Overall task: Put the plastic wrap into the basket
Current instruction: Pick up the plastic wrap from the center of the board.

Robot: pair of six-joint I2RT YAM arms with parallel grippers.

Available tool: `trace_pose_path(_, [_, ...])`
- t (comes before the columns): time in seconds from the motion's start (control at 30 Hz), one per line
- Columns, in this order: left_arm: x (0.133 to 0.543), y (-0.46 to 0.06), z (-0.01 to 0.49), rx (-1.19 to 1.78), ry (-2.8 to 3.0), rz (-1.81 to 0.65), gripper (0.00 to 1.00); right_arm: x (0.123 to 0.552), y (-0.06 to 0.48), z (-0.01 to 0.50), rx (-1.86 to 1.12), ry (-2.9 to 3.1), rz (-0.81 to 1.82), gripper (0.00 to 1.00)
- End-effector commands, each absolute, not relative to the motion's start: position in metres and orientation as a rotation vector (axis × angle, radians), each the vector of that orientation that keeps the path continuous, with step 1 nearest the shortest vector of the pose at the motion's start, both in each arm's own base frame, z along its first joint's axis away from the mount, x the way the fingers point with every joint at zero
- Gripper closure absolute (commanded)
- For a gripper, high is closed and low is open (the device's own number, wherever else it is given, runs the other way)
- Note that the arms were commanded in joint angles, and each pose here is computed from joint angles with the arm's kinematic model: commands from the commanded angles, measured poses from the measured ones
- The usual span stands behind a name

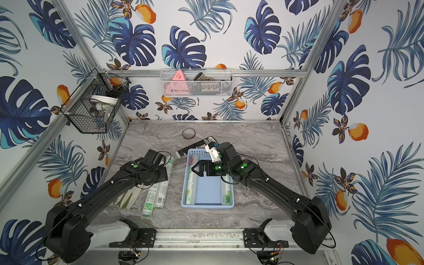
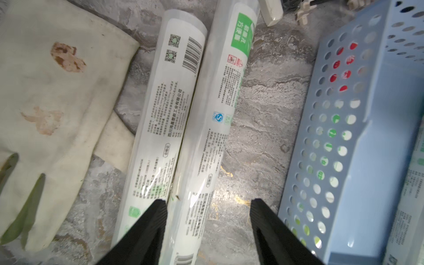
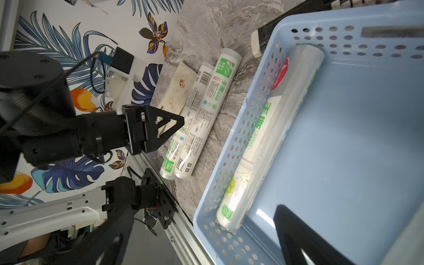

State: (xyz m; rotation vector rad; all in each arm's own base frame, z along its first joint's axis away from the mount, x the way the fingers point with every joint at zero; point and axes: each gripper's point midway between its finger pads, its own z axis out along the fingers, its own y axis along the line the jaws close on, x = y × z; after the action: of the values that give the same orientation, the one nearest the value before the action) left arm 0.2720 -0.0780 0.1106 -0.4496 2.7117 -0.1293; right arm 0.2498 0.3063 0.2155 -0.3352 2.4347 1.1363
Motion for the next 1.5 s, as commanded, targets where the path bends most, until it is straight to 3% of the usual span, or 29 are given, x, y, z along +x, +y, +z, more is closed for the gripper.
trace_pose_path(0.0, [0.291, -0.086, 0.106, -0.378, 2.736, -0.285, 0.36, 0.251, 0.32, 0.225, -0.299, 2.454, 1.238, 0.0])
trace_pose_path(0.1, [0.297, -0.084, 0.1, -0.36, 2.755, -0.277, 0.41, 0.25, 0.325, 0.214, -0.249, 2.492, 1.284, 0.0])
trace_pose_path(0.4, [0.303, -0.075, 0.078, -0.357, 2.799, -0.185, 0.39, 0.252, 0.333, 0.21, -0.29, 2.518, 1.289, 0.0])
trace_pose_path(0.47, [0.305, -0.078, 0.076, -0.358, 2.789, -0.211, 0.38, 0.251, 0.344, 0.212, -0.323, 2.506, 1.337, 0.04])
trace_pose_path(0.57, [0.307, -0.081, 0.072, -0.37, 2.796, -0.233, 0.39, 0.258, 0.355, 0.202, -0.329, 2.538, 1.228, 0.08])
trace_pose_path(0.77, [0.306, -0.082, 0.058, -0.382, 2.815, -0.239, 0.39, 0.269, 0.362, 0.163, -0.367, 2.64, 0.763, 0.14])
trace_pose_path(0.97, [0.305, -0.085, 0.047, -0.394, 2.826, -0.263, 0.4, 0.253, 0.398, 0.15, -0.477, 2.616, 0.746, 0.22])
trace_pose_path(1.47, [0.307, -0.087, 0.029, -0.373, 2.868, -0.242, 0.35, 0.25, 0.416, 0.122, -0.539, 2.624, 0.664, 0.2])
